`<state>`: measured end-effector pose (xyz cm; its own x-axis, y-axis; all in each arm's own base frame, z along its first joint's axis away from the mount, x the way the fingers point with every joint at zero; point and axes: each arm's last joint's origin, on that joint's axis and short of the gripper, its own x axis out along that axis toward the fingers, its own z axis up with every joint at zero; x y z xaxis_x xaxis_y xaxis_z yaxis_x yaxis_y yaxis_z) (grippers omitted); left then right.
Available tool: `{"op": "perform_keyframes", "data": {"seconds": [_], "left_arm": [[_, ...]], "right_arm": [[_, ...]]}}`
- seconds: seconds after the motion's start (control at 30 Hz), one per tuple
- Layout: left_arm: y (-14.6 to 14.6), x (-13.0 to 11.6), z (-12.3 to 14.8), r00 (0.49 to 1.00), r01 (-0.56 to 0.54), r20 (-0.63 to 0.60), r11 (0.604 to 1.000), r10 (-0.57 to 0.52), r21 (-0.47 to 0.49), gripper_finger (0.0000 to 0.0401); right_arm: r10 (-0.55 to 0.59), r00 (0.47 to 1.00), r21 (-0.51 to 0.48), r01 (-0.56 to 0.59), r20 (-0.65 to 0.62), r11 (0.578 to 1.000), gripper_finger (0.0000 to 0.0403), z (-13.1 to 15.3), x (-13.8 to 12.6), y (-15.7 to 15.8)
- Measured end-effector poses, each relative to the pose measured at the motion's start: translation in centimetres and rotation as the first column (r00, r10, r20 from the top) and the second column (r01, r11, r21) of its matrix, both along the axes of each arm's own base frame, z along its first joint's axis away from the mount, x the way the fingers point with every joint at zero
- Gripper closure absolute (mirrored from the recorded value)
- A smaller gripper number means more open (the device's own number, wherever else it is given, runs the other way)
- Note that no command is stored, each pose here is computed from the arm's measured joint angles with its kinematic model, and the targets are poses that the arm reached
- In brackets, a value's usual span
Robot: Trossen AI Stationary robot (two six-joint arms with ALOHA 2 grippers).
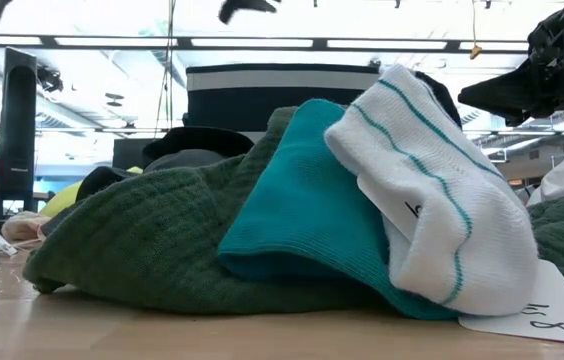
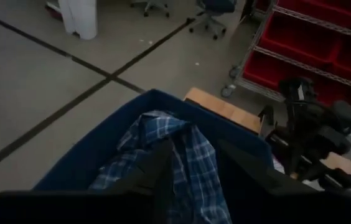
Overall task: Sort clothes
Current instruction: Put the blue longsleeve checkered shirt into the blue laundry bin, then put the green jacket into the blue laundry bin
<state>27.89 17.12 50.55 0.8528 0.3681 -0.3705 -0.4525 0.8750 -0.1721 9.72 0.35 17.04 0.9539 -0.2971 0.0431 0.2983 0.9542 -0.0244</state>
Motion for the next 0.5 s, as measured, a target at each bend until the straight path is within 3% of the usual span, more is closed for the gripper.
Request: {"op": "perform_keyframes", "data": {"seconds": [0.3,0.5], "left_arm": [[-9.2,-4.0,1.9,0.984,0.053,-0.177,0.993,-0.033,0.106,0.0273],[-15.6,-4.2,1.1,0.966,0.127,-0.242,0.983,-0.093,0.129,0.0272]], "right_arm": [[0.000,1.000,0.000,0.000,0.000,1.000,0.0312,0.0,0.0,0.0],[0.000,1.000,0.000,0.000,0.000,1.000,0.0312,0.0,0.0,0.0]]}}
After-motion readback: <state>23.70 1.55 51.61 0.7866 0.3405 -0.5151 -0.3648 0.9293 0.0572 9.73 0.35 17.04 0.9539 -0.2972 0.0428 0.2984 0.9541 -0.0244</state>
